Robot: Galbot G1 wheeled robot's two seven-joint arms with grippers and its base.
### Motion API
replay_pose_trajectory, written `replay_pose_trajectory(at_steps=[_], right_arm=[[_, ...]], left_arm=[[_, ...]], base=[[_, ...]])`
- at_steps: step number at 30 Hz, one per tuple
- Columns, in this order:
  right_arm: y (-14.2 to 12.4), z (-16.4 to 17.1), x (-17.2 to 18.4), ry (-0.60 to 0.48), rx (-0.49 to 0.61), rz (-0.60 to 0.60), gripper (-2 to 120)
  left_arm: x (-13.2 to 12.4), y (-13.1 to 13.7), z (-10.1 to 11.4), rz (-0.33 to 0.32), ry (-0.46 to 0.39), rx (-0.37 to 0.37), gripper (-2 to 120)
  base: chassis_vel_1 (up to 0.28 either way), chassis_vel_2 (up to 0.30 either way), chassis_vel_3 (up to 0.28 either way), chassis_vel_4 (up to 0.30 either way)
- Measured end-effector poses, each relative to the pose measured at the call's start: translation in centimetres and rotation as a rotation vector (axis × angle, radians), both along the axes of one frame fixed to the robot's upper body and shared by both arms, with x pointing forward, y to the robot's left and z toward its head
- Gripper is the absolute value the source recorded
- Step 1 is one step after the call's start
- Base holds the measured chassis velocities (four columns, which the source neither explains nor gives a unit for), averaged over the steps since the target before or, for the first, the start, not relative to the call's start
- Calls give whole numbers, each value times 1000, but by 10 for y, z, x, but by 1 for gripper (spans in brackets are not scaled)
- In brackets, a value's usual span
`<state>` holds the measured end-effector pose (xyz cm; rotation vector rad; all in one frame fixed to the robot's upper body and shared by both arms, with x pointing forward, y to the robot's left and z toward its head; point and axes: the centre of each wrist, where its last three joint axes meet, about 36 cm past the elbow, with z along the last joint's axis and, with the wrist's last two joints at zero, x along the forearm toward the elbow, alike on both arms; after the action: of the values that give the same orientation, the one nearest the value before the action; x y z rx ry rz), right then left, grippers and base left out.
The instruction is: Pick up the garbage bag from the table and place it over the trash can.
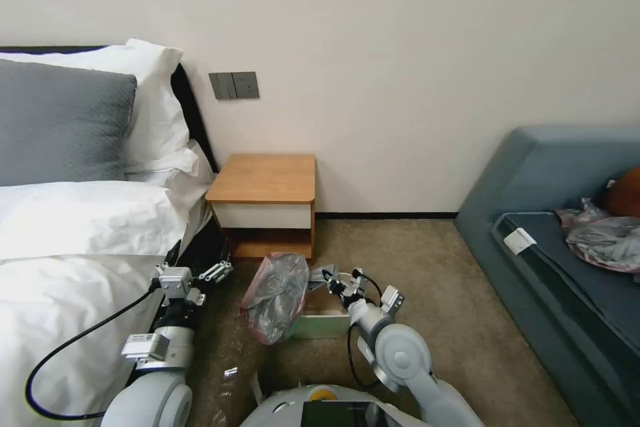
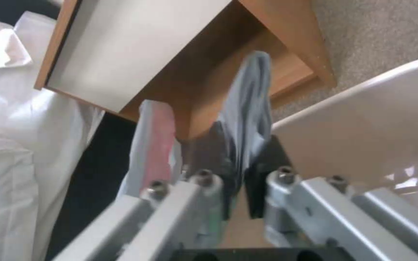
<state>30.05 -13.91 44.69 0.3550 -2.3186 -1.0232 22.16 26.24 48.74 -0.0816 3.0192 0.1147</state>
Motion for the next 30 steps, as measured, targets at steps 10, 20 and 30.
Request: replay_pose_trajectory(at_steps=[10, 20, 30], right_arm=[[-12, 6, -16, -3, -32, 0, 48], [-21, 21, -34, -11, -41, -16, 84], [-38, 46, -36, -48, -28, -65, 100]], left_arm=[[0, 0, -5, 4, -5, -3, 100], [0, 0, -6, -1, -7, -2, 100], [0, -1, -6, -12, 1, -1, 100]], base=[[0, 0, 0, 0], [0, 0, 0, 0], [0, 0, 0, 0]])
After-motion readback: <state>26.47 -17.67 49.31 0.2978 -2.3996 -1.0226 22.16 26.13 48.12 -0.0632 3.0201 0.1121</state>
